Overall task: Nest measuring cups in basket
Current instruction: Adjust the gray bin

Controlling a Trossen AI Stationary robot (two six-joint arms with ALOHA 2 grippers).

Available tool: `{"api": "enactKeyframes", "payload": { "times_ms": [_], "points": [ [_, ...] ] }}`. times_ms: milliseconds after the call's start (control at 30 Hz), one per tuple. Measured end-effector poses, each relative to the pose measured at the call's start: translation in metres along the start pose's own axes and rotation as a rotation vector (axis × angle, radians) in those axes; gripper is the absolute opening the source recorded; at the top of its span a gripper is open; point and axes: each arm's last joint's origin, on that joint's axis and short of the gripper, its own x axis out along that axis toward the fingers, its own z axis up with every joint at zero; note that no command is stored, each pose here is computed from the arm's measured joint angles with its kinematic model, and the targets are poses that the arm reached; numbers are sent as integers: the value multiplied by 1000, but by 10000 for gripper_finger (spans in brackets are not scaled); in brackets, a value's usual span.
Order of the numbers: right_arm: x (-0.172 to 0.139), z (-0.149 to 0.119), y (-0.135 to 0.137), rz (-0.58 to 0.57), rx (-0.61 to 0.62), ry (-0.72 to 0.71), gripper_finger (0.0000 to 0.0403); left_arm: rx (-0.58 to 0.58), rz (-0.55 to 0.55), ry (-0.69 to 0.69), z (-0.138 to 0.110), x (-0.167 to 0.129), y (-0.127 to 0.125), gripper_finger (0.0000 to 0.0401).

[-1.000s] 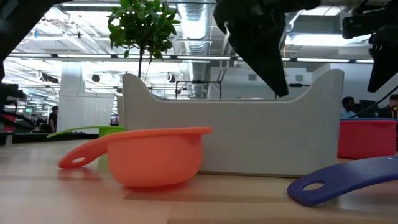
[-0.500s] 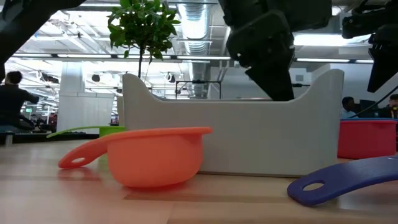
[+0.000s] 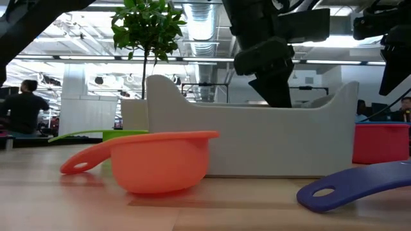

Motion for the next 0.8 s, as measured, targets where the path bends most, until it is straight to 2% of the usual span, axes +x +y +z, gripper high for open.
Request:
{"api": "enactKeyframes", "payload": {
  "times_ms": [133,267,433,567,800],
  "points": [
    [0,0,0,-1,-1,0,32,-13,-19,-1,1,-1,-3,0],
    [0,0,0,0,-21,1,35,-8,-35,18,5,-23,-8,0],
    [0,0,0,3,-22,-1,27,-40,-88,124,-2,-38,-16,0],
    [0,1,2,18,-16,-7,20,-65,-133,203,-8,-38,-24,0],
    [0,1,3,33,-9,-8,29,-73,-149,319,-23,-18,-35,0]
  ]
}}
